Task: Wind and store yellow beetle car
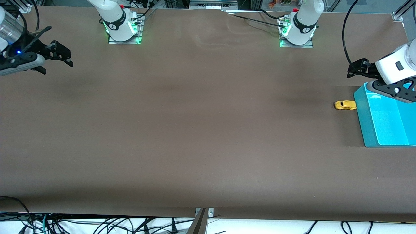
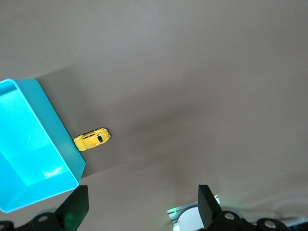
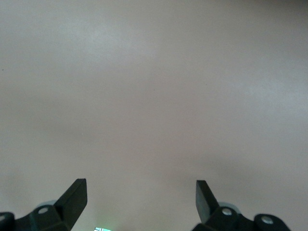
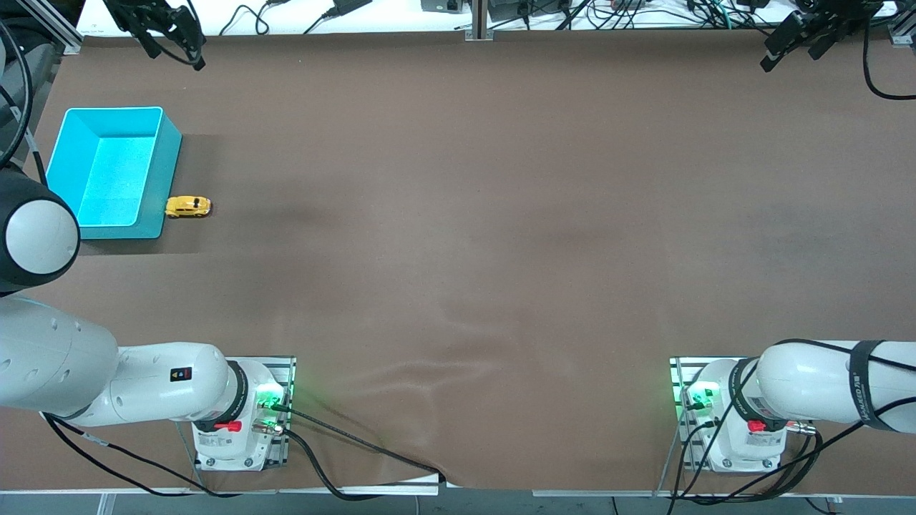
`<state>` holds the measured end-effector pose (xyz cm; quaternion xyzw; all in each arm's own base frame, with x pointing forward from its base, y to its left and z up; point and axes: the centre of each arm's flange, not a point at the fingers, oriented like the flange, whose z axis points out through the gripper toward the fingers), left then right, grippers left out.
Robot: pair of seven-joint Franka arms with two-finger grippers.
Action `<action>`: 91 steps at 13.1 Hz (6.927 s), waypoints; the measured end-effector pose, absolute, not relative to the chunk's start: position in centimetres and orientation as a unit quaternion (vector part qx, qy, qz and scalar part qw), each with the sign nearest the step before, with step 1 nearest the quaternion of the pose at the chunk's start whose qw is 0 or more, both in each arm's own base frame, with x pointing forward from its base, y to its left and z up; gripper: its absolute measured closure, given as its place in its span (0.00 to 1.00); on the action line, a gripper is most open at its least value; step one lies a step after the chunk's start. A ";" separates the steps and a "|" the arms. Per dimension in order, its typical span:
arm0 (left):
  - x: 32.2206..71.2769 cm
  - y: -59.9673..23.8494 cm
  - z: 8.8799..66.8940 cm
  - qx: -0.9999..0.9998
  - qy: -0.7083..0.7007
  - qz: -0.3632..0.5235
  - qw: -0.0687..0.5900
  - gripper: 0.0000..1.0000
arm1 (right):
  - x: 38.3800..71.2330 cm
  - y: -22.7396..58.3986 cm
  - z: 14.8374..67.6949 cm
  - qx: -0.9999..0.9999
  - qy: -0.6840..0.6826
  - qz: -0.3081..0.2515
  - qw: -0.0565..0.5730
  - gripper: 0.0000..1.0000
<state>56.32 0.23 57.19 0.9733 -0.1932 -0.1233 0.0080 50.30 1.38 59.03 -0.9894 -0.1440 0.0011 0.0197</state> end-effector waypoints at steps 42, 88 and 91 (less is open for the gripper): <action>47.3 19.8 17.2 0.716 -0.697 -0.032 0.002 0.50 | 49.6 2.0 60.4 -0.992 -0.126 0.000 0.008 0.00; 56.6 30.7 40.5 0.773 -0.620 -0.119 0.062 0.00 | 49.6 2.0 60.3 -0.992 -0.126 0.001 0.008 0.00; 58.5 23.9 45.1 0.816 -0.556 -0.137 0.075 0.00 | 49.6 2.0 60.3 -0.992 -0.126 0.001 0.008 0.00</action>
